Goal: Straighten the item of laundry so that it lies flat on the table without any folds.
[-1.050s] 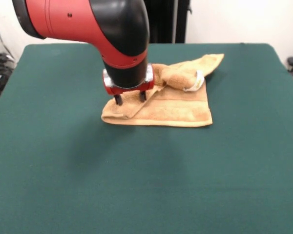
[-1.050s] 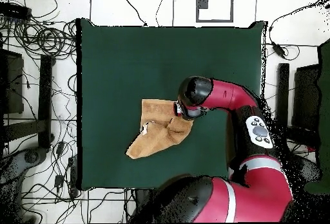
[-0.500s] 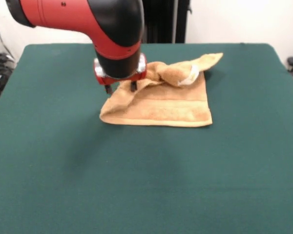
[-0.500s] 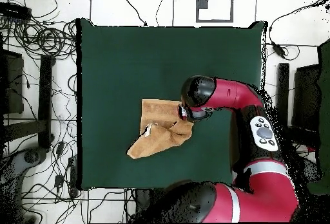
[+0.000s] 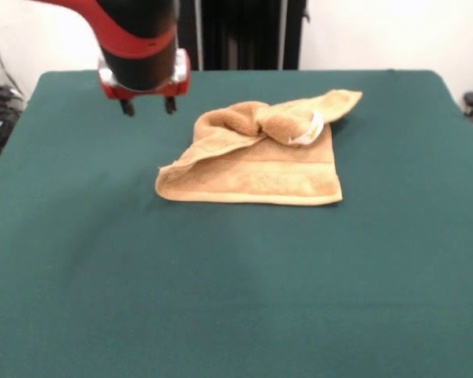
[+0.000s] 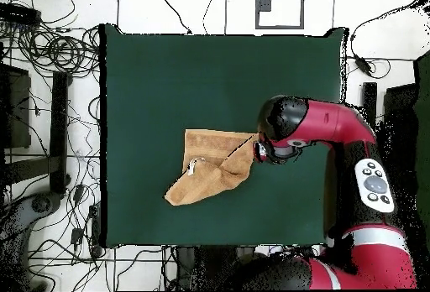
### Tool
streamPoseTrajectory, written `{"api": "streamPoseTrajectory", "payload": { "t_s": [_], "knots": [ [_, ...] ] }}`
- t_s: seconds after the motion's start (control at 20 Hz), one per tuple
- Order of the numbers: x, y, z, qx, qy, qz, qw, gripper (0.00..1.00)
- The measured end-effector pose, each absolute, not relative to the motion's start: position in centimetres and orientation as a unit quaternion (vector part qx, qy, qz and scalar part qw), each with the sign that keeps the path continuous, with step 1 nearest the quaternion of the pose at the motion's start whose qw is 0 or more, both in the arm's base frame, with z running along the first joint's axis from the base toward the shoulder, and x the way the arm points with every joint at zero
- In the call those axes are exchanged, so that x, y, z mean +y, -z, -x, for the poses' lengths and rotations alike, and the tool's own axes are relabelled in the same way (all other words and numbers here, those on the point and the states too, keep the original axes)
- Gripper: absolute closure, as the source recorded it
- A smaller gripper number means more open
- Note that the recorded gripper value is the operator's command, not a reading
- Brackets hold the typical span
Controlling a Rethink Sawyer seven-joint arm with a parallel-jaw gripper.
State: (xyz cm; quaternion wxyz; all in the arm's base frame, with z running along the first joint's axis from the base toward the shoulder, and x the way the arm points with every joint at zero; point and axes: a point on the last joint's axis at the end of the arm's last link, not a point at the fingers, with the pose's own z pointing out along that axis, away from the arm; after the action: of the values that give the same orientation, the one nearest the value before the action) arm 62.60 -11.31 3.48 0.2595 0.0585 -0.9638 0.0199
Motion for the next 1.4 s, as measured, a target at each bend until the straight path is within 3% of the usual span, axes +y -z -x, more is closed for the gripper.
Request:
{"api": "streamPoseTrajectory", "payload": {
  "t_s": [0.5, 1.0, 1.4],
  "knots": [
    [-12.5, -4.3, -62.9, -0.965, -0.034, -0.060, 0.253, 0.00],
    [-11.2, -6.3, -66.4, -0.993, -0.054, -0.070, 0.084, 0.00],
    [-8.3, -8.3, -67.7, -0.996, -0.025, -0.045, 0.071, 0.00]
  ]
}}
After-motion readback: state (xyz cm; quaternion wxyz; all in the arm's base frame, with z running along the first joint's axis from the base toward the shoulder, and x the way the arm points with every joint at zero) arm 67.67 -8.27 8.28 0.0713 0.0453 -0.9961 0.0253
